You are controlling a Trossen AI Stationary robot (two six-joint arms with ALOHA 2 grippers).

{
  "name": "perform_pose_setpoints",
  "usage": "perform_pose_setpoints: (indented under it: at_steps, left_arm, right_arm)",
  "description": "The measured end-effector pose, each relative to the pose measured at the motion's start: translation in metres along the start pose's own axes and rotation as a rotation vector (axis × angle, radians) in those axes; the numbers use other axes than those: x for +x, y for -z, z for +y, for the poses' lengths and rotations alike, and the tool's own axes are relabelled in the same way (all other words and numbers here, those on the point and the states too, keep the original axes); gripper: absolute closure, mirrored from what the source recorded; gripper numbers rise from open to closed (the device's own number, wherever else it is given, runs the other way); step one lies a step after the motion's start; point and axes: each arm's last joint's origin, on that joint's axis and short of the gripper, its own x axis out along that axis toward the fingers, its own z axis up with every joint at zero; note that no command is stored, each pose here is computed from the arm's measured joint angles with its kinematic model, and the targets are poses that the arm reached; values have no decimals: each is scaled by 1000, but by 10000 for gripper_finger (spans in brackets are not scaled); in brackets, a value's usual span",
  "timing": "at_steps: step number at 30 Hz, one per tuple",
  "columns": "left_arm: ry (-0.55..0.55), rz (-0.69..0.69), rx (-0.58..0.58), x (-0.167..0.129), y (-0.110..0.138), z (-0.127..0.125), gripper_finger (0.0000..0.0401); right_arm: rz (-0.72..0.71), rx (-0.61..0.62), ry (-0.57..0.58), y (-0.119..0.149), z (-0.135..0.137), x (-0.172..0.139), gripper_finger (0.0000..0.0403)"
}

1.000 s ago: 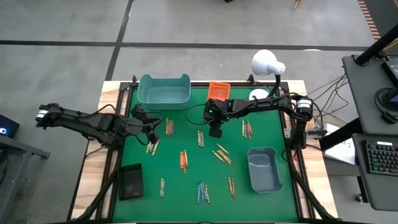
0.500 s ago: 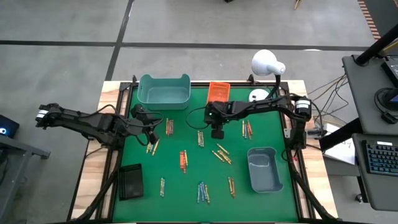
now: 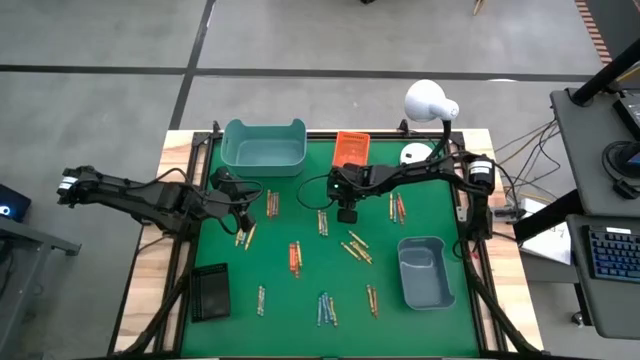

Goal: Sort crayons
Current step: Put the green crayon into the blue bin

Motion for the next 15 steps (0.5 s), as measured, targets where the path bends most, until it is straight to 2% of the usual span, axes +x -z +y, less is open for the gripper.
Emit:
perform_pose_setpoints:
  at_steps: [15]
  left_arm:
    - [0, 0, -1, 0, 0, 0, 401]
  right_arm:
    - [39, -5, -19, 6, 3, 13, 323]
